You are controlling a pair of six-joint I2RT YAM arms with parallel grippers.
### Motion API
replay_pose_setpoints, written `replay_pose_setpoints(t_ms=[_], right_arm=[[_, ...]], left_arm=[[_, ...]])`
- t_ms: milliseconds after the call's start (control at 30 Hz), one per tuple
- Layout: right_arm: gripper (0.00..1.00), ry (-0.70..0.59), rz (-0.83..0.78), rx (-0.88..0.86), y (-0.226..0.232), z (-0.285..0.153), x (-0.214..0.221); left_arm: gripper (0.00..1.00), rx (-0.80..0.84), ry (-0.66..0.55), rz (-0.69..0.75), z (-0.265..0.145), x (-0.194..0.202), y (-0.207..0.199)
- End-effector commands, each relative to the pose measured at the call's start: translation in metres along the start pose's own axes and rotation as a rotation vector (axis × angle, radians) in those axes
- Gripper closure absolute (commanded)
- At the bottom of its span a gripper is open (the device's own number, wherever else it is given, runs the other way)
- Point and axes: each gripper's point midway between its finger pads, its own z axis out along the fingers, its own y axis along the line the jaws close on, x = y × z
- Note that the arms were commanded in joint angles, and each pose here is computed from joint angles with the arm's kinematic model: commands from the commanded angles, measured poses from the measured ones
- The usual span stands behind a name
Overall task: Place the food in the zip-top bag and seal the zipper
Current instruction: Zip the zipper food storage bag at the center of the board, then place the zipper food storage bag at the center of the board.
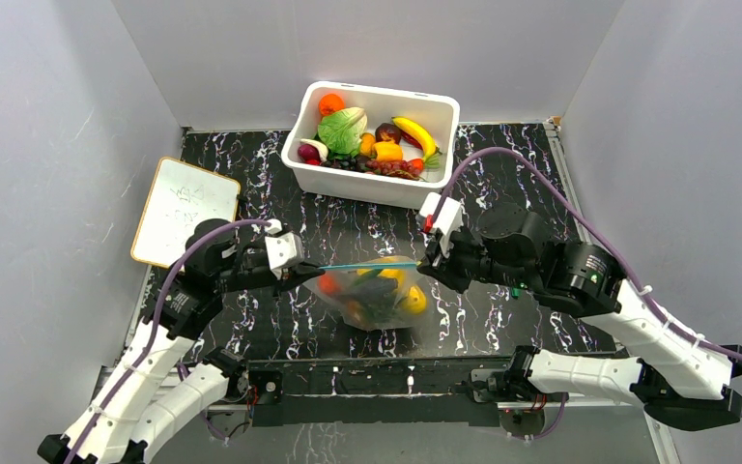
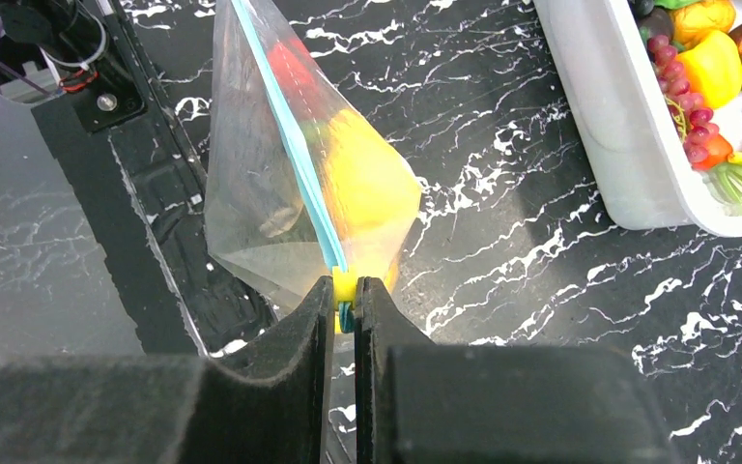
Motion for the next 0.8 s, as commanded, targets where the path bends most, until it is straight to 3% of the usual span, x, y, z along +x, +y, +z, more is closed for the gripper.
replay_pose_setpoints(t_ms=[0,100,300,500,600,767], right_arm=[[1.0,-0.074,0.03,0.034,-0.006,-0.019,-0.005],[1.0,-0.136,0.05,-0.104,0.019,-0.001,-0.012],[1.0,-0.197,0.156,-0.224,0.044,0.026,-0.008],[1.0,-0.142,0.273,-0.111,0.03,0.068,0.023],[1.0,-0.132,0.288,-0.002,0.011,0.085,0.032],[1.0,-0.096,0.304,0.217,-0.026,0.09,0.04]], left_arm=[[1.0,-0.097,0.039,-0.056,-0.013,0.008,0.008],[1.0,-0.071,0.032,-0.063,-0.016,0.001,0.001],[1.0,-0.077,0.028,-0.092,-0.031,-0.013,-0.009],[0.99,-0.153,0.049,-0.131,-0.03,0.003,0.001],[0.85,-0.205,0.03,-0.144,-0.027,0.002,0.012],[0.49,-0.309,-0.056,-0.163,-0.032,-0.022,0.031]])
